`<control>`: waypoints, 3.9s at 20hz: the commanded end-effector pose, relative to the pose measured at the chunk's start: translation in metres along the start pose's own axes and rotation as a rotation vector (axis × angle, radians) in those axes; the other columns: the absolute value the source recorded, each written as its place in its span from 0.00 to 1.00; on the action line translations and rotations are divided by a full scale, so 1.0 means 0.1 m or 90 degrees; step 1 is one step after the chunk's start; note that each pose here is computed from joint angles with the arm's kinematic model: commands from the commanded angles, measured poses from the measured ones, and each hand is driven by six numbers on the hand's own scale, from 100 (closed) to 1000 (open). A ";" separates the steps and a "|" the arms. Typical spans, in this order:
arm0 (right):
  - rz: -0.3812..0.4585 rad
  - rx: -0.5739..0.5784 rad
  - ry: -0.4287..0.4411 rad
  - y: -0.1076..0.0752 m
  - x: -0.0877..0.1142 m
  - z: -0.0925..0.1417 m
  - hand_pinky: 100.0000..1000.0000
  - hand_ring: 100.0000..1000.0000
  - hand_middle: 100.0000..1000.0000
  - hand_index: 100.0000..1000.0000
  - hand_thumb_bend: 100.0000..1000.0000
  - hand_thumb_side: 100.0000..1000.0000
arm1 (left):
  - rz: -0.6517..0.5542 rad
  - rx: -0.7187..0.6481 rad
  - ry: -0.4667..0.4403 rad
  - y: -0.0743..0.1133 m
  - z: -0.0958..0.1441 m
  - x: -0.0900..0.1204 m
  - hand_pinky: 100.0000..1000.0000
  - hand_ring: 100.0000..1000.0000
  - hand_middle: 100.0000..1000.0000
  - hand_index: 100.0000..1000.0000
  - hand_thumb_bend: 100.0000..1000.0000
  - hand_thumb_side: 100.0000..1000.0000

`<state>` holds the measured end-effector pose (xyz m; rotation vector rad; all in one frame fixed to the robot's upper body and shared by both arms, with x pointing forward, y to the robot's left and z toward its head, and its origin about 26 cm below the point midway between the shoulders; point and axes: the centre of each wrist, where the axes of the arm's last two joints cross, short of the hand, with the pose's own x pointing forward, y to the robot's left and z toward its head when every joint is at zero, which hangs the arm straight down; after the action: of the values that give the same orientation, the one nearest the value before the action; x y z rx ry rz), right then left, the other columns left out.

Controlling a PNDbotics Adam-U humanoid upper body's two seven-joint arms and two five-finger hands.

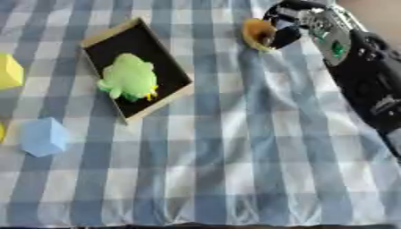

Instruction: Pick up objects on the table and place them in the box.

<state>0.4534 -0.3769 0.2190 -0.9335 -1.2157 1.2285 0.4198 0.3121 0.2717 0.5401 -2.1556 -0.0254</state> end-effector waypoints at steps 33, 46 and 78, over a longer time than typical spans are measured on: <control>0.003 -0.087 -0.319 -0.39 1.85 0.17 0.82 0.62 0.34 0.40 0.00 0.00 | 0.002 -0.007 -0.054 -0.04 -0.07 0.25 0.77 0.83 0.76 0.85 0.47 0.64; 0.023 -0.086 -0.274 0.18 1.91 -0.34 0.82 0.64 0.37 0.43 0.00 0.00 | 0.015 -0.029 -0.096 -0.17 -0.07 0.44 0.77 0.83 0.76 0.85 0.48 0.63; 0.049 -0.171 -0.264 -0.31 1.63 -0.06 0.93 0.97 0.90 0.94 0.00 0.44 | -0.011 -0.026 -0.104 -0.05 -0.02 0.42 0.77 0.83 0.76 0.85 0.49 0.62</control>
<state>0.4609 -0.2111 0.2467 -0.9047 -1.6564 1.4205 0.4090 0.2835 0.2854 0.5036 -2.2555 -0.1088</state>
